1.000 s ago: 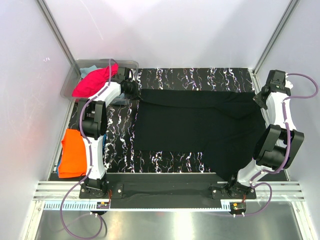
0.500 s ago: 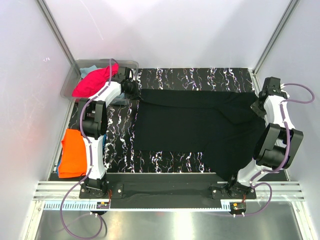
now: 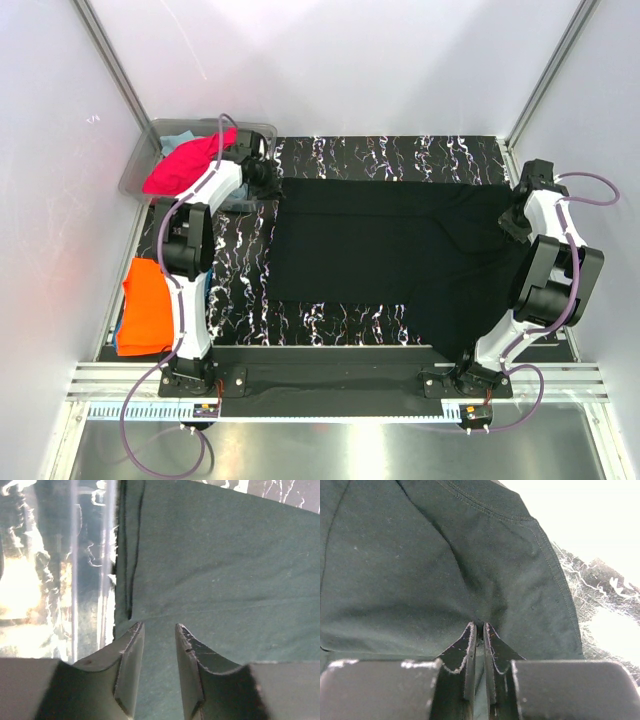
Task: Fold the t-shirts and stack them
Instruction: Fold the tshirt
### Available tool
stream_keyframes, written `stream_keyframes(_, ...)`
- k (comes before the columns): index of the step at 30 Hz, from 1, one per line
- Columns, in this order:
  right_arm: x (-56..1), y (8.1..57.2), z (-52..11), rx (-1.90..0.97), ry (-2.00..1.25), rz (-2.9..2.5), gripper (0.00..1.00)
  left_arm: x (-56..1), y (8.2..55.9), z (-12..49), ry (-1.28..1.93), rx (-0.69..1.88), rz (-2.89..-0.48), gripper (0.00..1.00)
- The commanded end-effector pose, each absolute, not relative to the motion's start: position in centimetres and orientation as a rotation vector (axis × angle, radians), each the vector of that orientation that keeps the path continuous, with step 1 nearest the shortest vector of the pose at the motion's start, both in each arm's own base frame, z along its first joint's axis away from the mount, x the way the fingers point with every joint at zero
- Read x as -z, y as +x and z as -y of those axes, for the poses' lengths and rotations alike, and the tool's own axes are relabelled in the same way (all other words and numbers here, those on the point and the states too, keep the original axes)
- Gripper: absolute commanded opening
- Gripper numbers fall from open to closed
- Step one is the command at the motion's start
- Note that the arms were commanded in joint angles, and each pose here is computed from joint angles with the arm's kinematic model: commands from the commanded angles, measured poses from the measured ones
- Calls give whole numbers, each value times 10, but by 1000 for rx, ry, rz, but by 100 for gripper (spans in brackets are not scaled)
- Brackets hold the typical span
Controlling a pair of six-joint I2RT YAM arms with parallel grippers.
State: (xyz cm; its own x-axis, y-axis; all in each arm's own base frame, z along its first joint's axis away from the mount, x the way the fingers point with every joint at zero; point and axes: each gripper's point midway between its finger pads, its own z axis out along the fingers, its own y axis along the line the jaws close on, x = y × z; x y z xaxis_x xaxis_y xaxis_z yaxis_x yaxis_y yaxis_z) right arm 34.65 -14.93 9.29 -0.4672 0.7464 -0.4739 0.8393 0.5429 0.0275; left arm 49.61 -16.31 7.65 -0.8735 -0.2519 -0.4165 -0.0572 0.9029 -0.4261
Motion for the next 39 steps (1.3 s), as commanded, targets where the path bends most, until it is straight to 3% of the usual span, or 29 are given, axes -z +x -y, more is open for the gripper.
stream_keyframes(1, -94, 341, 159, 366, 1250, -2361, 14, -128, 506, 135, -264, 484, -2487, 28)
stream_keyframes(3, -87, 335, 160, 400, 1233, -2392, 15, -148, 502, 143, -253, 535, -2454, 21)
stream_keyframes(6, -73, 327, 169, 498, 1204, -2445, 18, -173, 500, 160, -200, 575, -2406, 21)
stream_keyframes(13, -77, 343, 173, 487, 1202, -2443, 38, -222, 502, 216, -49, 703, -2302, 37)
stream_keyframes(20, -140, 392, 188, 419, 1114, -2267, 59, -166, 532, 298, -47, 875, -2318, 32)
stream_keyframes(25, -159, 441, 202, 368, 990, -2170, 72, -142, 554, 317, -54, 903, -2243, 33)
stream_keyframes(31, -134, 502, 214, 312, 920, -2196, 73, -95, 570, 315, -241, 1001, -2246, 34)
stream_keyframes(39, -100, 548, 224, 271, 931, -2189, 62, -48, 584, 288, -460, 1057, -2301, 34)
